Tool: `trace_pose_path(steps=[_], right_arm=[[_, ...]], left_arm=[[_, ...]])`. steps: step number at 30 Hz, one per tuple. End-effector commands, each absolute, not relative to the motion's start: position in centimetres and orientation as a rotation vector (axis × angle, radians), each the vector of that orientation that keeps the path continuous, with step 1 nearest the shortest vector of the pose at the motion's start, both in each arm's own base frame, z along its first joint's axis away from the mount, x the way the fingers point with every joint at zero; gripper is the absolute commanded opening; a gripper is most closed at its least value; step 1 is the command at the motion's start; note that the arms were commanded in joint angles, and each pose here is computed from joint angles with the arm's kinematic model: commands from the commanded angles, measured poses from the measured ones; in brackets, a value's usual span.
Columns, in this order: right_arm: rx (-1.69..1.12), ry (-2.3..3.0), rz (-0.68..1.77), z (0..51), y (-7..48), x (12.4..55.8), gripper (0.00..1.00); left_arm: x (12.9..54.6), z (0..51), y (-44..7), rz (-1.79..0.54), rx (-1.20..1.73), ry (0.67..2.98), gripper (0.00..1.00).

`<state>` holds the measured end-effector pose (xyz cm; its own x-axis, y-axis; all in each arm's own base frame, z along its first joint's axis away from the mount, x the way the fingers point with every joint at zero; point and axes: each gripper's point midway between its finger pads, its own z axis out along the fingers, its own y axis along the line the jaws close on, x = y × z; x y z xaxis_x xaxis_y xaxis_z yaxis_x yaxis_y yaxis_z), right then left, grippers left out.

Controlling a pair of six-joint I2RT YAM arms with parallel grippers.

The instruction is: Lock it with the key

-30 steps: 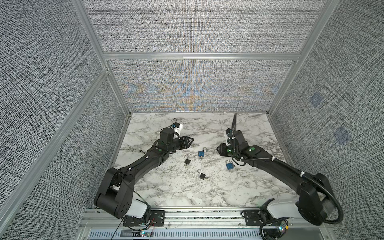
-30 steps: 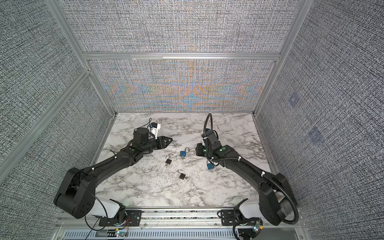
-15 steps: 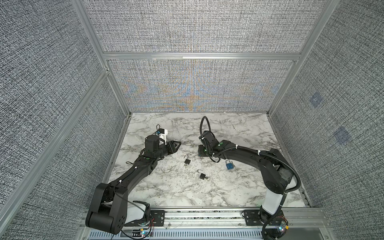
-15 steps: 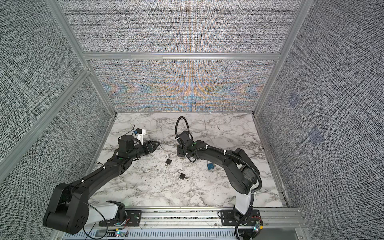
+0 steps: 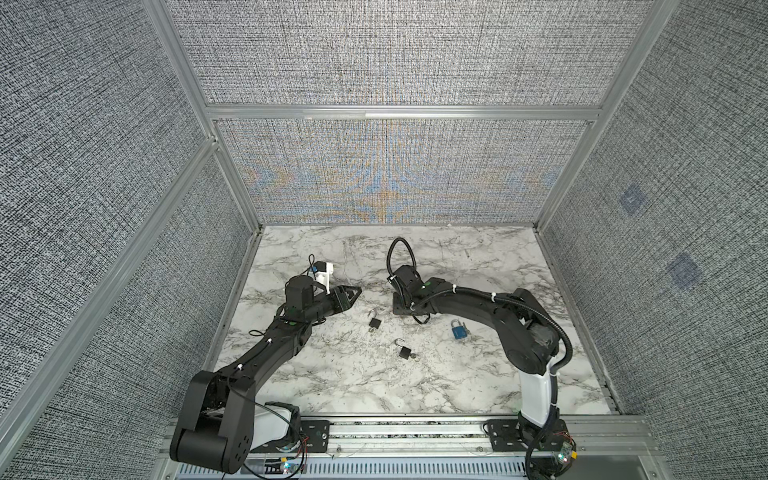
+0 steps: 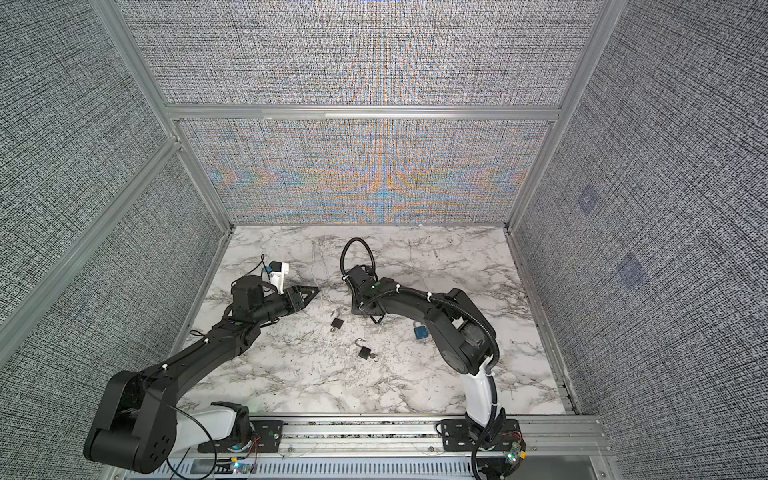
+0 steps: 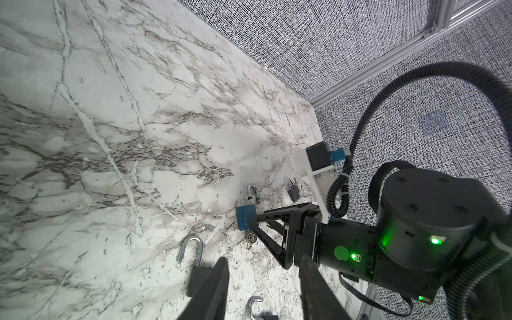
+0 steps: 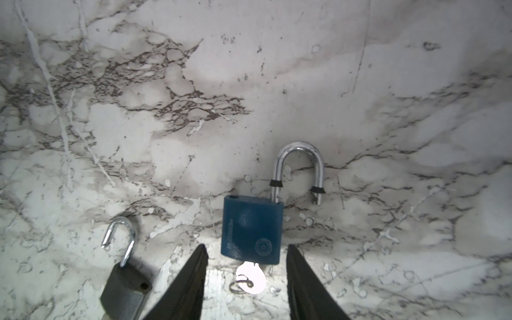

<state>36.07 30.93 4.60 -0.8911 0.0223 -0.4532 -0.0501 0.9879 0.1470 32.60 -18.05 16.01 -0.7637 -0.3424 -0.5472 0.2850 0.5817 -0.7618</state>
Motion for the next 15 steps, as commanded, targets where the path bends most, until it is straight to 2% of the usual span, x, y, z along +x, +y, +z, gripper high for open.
trace_pose_path(steps=[1,15], right_arm=[[0.016,2.673,0.141,4.3,30.1,36.1,0.48],[0.03,2.713,0.096,2.6,30.1,36.8,0.48]], left_arm=[[32.8,16.9,-18.4,-1.22,-0.016,2.093,0.45],[33.1,15.9,-18.6,-1.255,-0.017,2.117,0.45]])
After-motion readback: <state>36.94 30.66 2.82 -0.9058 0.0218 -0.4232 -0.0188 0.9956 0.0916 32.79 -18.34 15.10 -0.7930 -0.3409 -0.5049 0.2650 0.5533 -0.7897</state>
